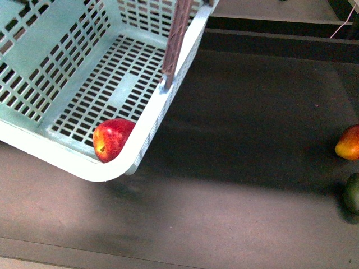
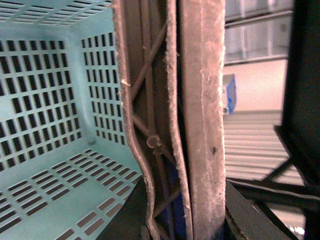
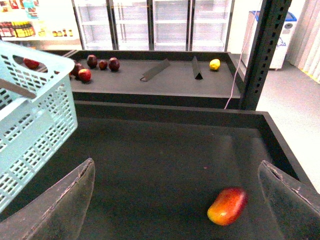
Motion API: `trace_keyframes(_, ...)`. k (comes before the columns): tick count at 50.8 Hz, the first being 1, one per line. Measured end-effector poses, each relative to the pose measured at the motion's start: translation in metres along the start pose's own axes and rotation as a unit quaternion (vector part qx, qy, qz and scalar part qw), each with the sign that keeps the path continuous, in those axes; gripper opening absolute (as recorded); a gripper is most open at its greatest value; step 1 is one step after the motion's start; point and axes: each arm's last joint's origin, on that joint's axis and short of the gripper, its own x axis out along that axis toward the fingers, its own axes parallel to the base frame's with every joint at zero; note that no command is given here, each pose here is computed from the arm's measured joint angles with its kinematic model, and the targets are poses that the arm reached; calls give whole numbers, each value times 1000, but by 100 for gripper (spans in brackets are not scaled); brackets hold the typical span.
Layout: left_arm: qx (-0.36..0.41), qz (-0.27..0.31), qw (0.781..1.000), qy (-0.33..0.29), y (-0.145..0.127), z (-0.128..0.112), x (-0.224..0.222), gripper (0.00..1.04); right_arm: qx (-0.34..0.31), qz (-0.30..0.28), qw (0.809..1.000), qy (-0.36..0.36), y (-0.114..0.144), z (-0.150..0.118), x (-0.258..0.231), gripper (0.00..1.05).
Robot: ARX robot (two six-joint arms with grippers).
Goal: Pick apple with right arm and hold basket with left
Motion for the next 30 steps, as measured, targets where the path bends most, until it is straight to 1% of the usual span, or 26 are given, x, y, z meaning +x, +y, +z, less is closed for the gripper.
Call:
trace_keyframes(4, -14, 49, 998, -21, 22, 13, 16, 19, 0, 0, 1000, 0, 0, 0, 0, 96)
trace_keyframes(14, -48, 112, 990, -65, 53, 41, 44, 19, 0, 0, 1000, 0, 0, 0, 0, 96)
trace_keyframes(23, -64, 158, 984, -42, 79, 41, 67, 19, 0, 0, 1000, 0, 0, 0, 0, 96)
trace_keyframes(30, -72, 160, 984, -41, 83, 44, 76, 19, 0, 0, 1000, 0, 0, 0, 0, 96)
